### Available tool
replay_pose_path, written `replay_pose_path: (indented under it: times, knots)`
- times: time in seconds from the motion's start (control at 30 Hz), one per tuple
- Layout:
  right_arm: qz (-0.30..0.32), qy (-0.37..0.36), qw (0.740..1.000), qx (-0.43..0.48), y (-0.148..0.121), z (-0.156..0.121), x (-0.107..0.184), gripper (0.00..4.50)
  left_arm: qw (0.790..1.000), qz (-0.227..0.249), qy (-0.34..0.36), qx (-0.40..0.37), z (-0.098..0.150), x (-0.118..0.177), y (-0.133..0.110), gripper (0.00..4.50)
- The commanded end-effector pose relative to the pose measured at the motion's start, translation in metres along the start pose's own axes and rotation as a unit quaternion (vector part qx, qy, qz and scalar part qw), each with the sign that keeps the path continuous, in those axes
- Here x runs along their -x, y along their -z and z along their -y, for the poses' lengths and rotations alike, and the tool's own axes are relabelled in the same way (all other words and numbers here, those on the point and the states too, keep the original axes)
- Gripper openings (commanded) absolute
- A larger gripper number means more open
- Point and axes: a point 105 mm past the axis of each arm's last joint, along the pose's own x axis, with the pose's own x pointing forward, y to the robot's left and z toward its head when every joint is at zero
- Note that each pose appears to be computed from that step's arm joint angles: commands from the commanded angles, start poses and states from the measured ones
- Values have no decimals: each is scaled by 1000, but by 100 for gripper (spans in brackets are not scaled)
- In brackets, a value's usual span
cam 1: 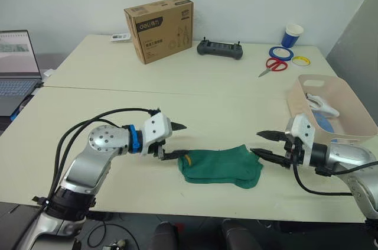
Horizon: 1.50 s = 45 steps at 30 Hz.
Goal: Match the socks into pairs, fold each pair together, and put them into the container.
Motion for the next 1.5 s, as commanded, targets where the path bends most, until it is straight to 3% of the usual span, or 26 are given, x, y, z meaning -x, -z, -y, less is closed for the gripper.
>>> replay_pose_path:
  times: [0.03,0.17,0.37,0.73,1.03,1.1,1.2,1.37,1.5]
  knots:
    - [-4,-36,996,81,-3,-11,-1,290,997,13,36,-67,14,-4,-14,377]
    - [-22,-69,991,116,11,-26,-3,290,991,-11,52,-121,28,-16,-1,377]
    - [-38,-94,985,142,27,-40,-2,290,992,-9,51,-119,38,-32,8,377]
    - [-51,-85,981,166,43,-38,-10,290,988,-44,61,-132,38,-34,26,377]
    - [-36,-72,985,150,40,-36,-15,290,990,-37,54,-126,32,-35,23,377]
    - [-37,-72,986,148,41,-36,-15,252,990,-38,55,-126,32,-35,24,379]
    - [-35,-68,987,142,41,-35,-15,161,990,-36,53,-122,32,-35,23,317]
    - [-31,-65,988,138,40,-33,-17,1,991,-31,53,-117,32,-36,21,169]
    - [-28,-64,988,138,39,-31,-17,0,992,-29,53,-114,32,-35,21,36]
